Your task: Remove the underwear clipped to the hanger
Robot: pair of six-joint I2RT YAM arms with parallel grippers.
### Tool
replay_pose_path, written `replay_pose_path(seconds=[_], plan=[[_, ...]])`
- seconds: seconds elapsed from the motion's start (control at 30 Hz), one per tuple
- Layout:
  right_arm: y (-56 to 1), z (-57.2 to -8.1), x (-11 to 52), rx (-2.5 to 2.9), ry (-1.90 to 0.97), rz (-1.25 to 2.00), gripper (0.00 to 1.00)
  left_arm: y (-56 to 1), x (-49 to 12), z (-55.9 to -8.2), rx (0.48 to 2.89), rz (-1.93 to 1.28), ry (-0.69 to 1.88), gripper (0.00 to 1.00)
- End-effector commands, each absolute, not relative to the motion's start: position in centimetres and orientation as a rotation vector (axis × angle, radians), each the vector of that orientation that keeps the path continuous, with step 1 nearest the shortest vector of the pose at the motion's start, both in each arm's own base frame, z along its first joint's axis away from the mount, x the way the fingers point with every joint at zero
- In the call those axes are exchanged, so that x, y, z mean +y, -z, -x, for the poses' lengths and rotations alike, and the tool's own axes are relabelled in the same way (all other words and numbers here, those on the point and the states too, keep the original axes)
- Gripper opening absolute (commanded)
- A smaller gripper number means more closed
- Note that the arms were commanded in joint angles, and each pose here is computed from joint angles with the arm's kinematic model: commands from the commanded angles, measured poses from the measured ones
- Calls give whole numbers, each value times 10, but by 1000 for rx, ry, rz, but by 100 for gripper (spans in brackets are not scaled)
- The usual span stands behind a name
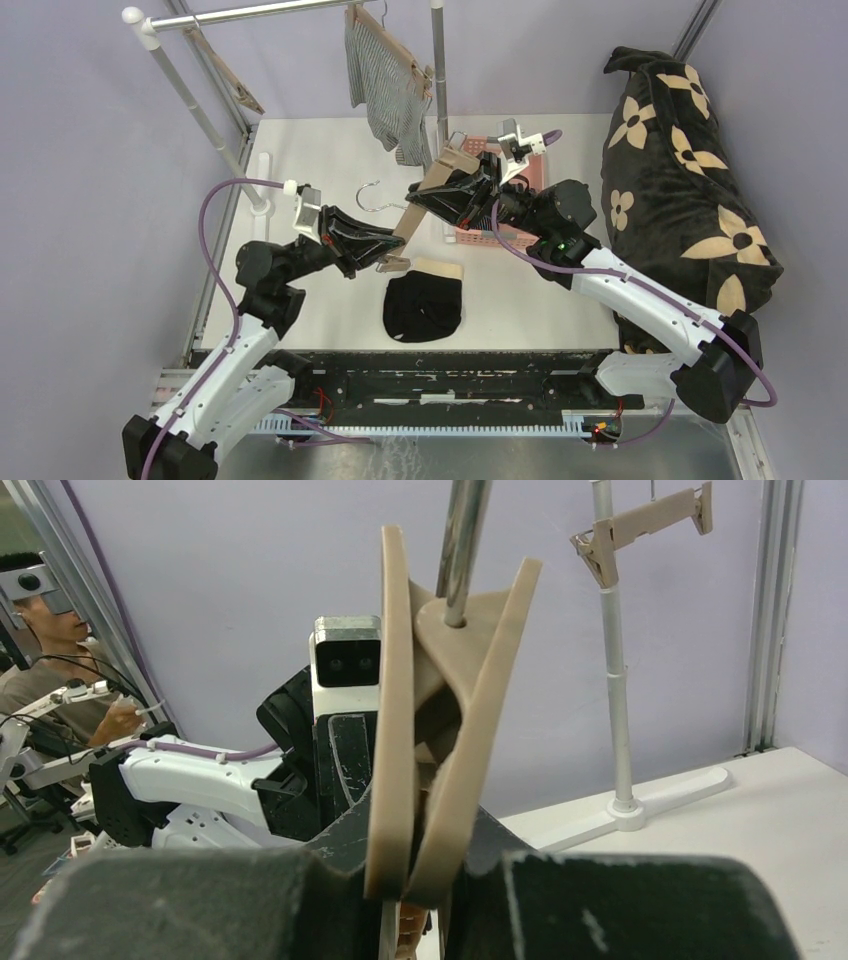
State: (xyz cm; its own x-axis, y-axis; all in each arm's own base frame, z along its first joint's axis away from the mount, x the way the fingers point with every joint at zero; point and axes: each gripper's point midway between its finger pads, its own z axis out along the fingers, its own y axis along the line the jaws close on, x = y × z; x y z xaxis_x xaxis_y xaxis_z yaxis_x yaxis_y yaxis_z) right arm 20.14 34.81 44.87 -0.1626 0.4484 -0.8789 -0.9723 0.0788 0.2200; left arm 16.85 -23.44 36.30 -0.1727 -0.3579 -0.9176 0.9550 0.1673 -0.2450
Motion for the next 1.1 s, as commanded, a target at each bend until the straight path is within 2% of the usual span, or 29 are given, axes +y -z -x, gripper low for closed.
replay_pose_path(seconds=[0.0, 0.1, 0.13, 0.17, 0.33, 0.57, 0.77, 1.07], plan=[[-475, -204, 344, 973, -1377, 663, 19, -382, -234, -155, 1160, -712, 1364, 3], [-465, -205, 343, 998, -1359, 668, 69, -399, -229, -148, 1145, -715, 1345, 3], [-463, -204, 343, 1001, -1355, 675, 90, -405, -228, -145, 1140, -716, 1340, 3], [-461, -204, 344, 1007, -1354, 682, 99, -410, -226, -143, 1141, -714, 1334, 3], [-447, -204, 341, 1057, -1309, 706, 100, -418, -211, -150, 1267, -620, 1213, 3], [-399, -214, 312, 1243, -1107, 646, 100, -416, -138, -183, 1575, -325, 704, 3], [-314, -216, 293, 1579, -885, 633, 100, -391, -97, -200, 1810, -228, 411, 3], [-184, -206, 303, 1896, -549, 750, 100, -400, -80, -244, 1946, -216, 157, 3]])
